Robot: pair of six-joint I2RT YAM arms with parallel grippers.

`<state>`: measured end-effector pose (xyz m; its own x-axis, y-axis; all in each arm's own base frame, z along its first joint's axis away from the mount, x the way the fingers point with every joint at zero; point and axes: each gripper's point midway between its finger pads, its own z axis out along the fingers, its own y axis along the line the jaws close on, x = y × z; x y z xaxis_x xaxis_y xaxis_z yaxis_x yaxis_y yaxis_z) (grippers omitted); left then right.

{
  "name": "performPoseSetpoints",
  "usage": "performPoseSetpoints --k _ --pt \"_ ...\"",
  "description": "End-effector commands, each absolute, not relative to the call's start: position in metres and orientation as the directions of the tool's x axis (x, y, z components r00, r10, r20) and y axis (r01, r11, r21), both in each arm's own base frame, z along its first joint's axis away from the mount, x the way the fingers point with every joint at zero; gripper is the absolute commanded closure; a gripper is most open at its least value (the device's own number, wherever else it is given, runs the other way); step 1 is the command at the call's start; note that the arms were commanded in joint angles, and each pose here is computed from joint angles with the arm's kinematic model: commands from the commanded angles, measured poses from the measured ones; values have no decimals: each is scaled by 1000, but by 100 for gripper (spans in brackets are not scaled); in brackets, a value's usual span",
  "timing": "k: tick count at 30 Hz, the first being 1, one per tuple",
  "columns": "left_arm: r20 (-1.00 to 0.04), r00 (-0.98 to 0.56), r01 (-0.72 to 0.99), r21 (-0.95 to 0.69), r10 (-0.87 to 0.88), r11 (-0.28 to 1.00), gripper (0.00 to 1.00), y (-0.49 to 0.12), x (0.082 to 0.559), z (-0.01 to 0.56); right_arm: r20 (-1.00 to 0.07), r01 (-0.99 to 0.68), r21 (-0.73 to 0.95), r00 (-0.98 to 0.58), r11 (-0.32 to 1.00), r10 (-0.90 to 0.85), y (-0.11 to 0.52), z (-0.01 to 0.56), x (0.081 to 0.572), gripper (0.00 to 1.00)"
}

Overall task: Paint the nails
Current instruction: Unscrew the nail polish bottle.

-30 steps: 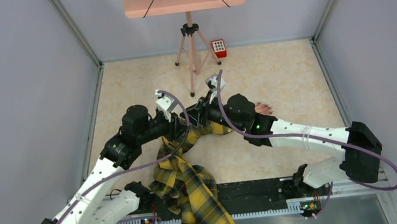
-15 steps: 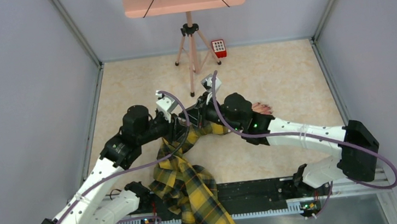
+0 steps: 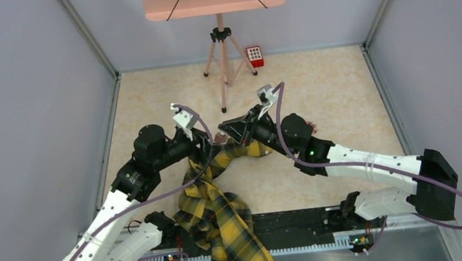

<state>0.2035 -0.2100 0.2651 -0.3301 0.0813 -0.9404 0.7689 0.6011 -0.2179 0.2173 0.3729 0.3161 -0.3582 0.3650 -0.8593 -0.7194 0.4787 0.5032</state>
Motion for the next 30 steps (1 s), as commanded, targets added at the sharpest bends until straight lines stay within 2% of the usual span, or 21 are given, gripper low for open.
performPoseSetpoints --k 1,10,17,21,30 --pt "-955 -295 799 -249 -4 547 31 -218 203 291 -811 -738 535 -313 411 494 364 360 212 100" --pt "-944 -319 821 -320 -84 473 30 -231 200 305 -796 -738 555 -336 384 503 370 361 211 100" --pt "-935 -351 828 -338 -57 448 55 -237 200 297 -788 -737 566 -353 369 504 373 360 210 100" --pt "-935 -350 825 -339 -61 452 62 -236 201 297 -787 -734 569 -357 370 503 374 359 211 100" --pt "-933 -354 825 -343 -61 450 57 -237 201 296 -794 -721 572 -365 392 487 377 350 215 100"
